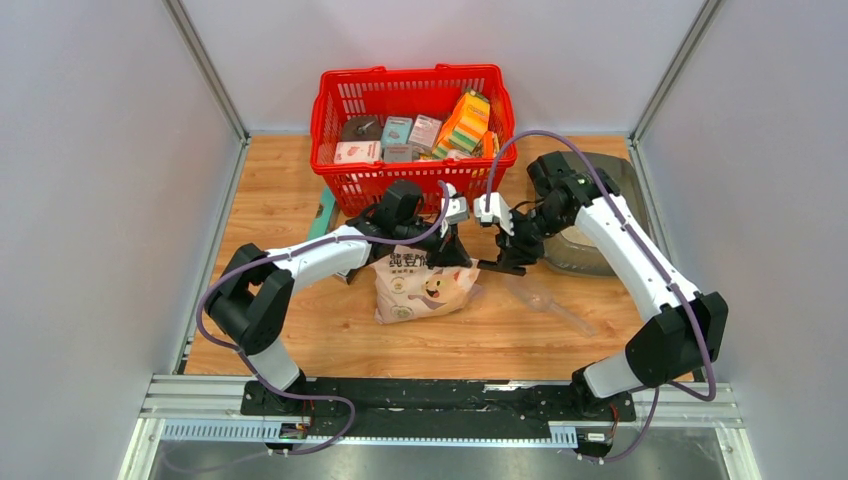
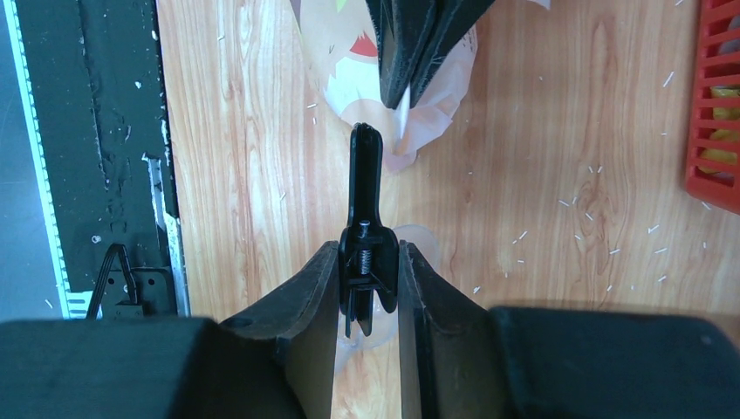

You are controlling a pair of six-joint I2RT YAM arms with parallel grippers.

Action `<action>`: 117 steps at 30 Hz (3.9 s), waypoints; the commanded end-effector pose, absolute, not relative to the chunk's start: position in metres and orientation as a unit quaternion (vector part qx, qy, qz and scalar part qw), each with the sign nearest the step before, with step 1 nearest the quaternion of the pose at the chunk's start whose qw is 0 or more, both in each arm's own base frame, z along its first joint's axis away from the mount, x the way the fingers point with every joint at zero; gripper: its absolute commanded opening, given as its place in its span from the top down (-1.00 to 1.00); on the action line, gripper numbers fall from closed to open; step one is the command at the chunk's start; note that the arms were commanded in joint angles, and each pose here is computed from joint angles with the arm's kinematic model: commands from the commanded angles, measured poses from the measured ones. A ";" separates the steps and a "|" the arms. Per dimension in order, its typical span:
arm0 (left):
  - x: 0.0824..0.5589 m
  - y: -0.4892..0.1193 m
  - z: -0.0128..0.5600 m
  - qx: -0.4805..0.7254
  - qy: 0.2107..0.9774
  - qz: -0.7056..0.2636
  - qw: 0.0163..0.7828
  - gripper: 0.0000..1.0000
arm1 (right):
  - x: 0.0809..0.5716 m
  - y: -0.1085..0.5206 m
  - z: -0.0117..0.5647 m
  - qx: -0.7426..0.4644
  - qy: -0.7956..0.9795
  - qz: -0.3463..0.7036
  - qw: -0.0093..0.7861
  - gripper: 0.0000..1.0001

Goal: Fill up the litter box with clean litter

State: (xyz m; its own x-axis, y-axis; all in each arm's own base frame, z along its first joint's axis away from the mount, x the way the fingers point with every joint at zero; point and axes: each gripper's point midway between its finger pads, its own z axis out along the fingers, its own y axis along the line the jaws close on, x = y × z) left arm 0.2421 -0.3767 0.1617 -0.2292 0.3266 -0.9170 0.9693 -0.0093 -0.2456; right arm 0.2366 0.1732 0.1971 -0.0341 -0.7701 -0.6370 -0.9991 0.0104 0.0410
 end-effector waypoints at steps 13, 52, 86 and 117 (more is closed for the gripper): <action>0.236 -0.388 0.192 0.525 0.577 -0.519 0.349 0.13 | 0.270 0.202 0.186 -0.620 0.691 0.246 0.278 1.00; 0.251 -0.378 0.176 0.497 0.604 -0.531 0.327 1.00 | 0.255 0.199 0.197 -0.570 0.716 0.318 0.247 -0.05; 0.254 -0.377 0.177 0.489 0.618 -0.524 0.324 0.20 | 0.252 0.205 0.197 -0.582 0.696 0.342 0.244 1.00; 0.248 -0.381 0.186 0.493 0.590 -0.555 0.317 1.00 | 0.256 0.206 0.189 -0.544 0.720 0.363 0.233 -0.06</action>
